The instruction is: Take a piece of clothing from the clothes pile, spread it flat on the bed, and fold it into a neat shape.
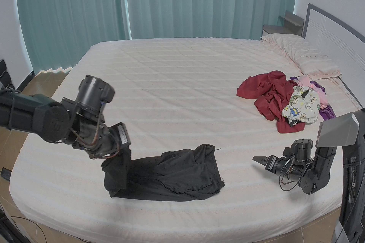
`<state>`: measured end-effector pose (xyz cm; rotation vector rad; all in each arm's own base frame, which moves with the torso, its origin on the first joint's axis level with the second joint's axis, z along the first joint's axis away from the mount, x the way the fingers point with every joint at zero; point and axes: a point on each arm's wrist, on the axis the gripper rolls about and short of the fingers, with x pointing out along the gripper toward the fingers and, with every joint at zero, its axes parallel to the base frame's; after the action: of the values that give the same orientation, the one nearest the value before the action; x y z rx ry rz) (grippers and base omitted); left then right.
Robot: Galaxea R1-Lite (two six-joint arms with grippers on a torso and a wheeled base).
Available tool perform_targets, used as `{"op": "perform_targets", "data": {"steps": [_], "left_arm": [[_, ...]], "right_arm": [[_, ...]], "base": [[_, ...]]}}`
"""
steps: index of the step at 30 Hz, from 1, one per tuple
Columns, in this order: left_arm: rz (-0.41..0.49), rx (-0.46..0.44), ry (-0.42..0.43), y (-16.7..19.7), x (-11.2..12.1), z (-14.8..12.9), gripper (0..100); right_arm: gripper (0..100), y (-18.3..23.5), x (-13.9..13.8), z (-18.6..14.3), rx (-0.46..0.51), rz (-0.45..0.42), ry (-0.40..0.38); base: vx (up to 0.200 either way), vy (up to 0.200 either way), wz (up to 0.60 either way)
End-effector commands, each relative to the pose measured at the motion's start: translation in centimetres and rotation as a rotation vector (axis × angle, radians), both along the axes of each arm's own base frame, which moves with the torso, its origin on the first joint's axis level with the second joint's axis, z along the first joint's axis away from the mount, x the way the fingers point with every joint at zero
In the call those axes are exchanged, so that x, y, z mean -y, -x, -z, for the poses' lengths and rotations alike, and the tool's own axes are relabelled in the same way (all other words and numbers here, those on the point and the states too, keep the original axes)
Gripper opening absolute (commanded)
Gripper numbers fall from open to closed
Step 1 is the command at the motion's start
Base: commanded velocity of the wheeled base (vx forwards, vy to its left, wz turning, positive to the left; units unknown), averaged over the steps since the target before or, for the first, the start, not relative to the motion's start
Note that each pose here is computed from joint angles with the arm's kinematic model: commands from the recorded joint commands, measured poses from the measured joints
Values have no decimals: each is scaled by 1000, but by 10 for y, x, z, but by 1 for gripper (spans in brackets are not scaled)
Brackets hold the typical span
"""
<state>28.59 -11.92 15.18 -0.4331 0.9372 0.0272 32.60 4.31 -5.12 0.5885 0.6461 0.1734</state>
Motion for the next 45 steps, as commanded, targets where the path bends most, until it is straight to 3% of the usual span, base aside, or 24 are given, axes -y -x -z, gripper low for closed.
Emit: {"op": "perform_targets", "data": {"steps": [1,3,10,16,24,25,37,43,45], "left_arm": [[66,-28,18,-8,50,9,0],[105,-44,20,-11,72,18,0],[179,-46,29,-18,110,30,0],[233,-31,75,-22,128,28,0],[313,-8,130,-26,133,29,0],[316,-1,132,-26,134,29,100],[311,18,137,-24,137,32,100],[263,-4,165,-17,130,29,100],[209,-34,190,-5,113,24,100]], "right_arm": [[100,0,0,0,2,-2,-1],[100,0,0,0,0,-1,-1],[100,0,0,0,0,-3,1],[100,0,0,0,2,-3,0],[100,0,0,0,0,-3,1],[100,0,0,0,0,-3,1],[100,0,-1,0,-1,-4,1],[100,1,-1,0,-3,-6,1],[100,2,-2,0,-4,-7,1]], "base": [[0,0,0],[0,0,0],[0,0,0],[0,0,0],[0,0,0],[0,0,0],[0,0,0],[0,0,0],[0,0,0]]}}
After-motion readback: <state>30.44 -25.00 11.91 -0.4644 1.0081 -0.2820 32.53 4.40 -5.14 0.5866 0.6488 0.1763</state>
